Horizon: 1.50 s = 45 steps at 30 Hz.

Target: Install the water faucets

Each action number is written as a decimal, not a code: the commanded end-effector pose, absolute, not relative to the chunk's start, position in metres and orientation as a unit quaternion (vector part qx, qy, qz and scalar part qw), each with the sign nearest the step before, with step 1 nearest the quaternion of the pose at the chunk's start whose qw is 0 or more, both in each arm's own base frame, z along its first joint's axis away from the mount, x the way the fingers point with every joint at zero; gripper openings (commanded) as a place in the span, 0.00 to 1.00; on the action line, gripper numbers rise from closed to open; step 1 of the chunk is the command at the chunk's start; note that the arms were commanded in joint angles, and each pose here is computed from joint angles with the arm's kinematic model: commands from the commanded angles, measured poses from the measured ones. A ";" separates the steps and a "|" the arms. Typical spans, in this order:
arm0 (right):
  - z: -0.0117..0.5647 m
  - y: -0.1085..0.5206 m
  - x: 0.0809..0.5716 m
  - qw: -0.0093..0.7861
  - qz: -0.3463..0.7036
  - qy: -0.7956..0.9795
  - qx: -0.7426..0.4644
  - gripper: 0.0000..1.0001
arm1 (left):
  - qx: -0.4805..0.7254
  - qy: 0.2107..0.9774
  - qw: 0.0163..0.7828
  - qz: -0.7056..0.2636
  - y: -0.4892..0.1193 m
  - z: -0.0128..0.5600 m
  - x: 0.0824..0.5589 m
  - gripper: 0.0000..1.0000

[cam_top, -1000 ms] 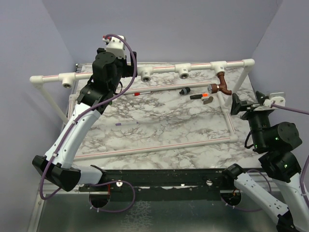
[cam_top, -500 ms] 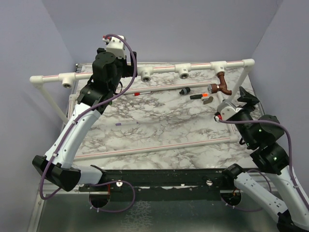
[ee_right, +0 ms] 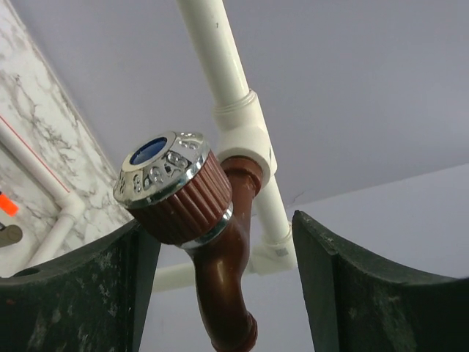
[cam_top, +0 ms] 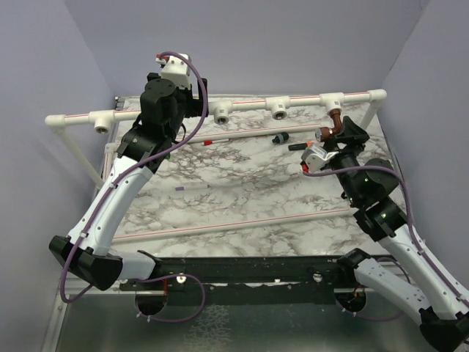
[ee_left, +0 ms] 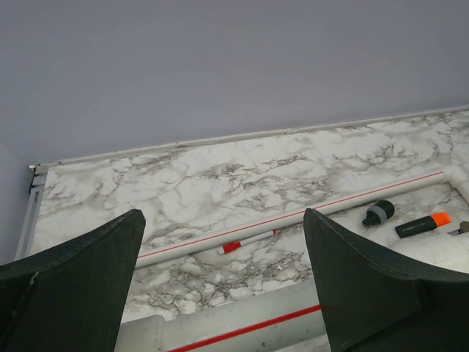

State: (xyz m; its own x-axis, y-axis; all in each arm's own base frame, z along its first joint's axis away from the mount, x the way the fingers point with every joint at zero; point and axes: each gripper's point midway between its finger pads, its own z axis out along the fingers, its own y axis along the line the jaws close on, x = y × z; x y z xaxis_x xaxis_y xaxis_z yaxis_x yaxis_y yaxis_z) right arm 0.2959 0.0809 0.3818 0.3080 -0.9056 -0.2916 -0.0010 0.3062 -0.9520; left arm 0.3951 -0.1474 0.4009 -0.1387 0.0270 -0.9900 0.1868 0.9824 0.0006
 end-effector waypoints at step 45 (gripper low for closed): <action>0.416 0.114 0.286 0.712 0.355 0.566 0.217 0.00 | 0.157 0.836 0.522 -0.066 -0.176 0.304 0.377 0.91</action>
State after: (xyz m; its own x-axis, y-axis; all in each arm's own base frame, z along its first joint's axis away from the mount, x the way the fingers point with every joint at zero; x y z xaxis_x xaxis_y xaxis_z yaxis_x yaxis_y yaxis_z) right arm 0.3023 0.0907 0.3830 0.1808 0.4279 -0.8856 -0.1151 0.9034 0.4130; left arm 0.3954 -0.1474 0.4010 -0.1382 0.0273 -0.9900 0.1858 0.9826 0.0011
